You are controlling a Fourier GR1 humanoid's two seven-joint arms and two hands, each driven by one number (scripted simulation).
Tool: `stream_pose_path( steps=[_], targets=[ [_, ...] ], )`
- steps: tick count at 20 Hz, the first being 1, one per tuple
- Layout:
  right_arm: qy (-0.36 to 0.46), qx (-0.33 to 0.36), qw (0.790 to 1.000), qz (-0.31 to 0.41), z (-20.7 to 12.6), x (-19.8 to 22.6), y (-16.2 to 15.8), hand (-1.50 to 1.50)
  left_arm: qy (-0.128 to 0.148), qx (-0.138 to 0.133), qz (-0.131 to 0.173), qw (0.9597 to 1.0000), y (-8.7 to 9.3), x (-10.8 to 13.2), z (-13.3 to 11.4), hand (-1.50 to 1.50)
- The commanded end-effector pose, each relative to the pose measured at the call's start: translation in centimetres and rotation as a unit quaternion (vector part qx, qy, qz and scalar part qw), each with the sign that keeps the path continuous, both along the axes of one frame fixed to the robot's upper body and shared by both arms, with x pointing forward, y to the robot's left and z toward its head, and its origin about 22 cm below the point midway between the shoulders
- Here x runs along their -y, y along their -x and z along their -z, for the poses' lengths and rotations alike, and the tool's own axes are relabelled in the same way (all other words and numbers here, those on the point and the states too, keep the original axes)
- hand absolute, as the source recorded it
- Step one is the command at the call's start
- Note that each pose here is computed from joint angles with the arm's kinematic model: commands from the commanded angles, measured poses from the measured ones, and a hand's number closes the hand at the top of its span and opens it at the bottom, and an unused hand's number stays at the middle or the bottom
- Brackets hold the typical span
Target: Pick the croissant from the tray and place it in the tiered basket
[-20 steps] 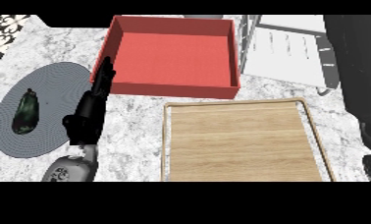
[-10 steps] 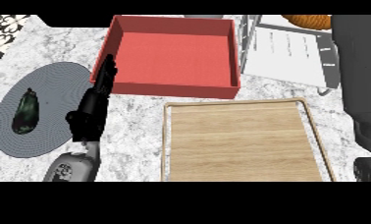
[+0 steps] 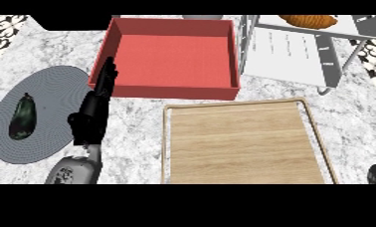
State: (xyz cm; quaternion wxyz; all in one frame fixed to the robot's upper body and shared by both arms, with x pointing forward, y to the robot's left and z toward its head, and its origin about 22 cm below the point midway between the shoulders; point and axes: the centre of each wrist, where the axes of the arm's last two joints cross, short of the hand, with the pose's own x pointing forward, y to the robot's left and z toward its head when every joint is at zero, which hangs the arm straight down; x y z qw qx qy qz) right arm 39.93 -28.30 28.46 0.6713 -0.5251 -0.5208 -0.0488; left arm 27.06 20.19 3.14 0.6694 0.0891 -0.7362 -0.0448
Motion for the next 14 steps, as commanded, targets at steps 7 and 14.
stream_pose_path(
  steps=[7,14],
  targets=[
    [-0.106,0.088,0.988,0.067,1.7,7.7,11.1,-1.50,0.002,-0.006,-0.024,0.9997,1.6,-1.9,1.0,0.00],
    [-0.093,0.104,0.990,0.038,4.4,12.9,22.2,-1.50,-0.002,0.001,-0.024,0.9997,1.3,-1.7,1.2,0.00]
  ],
)
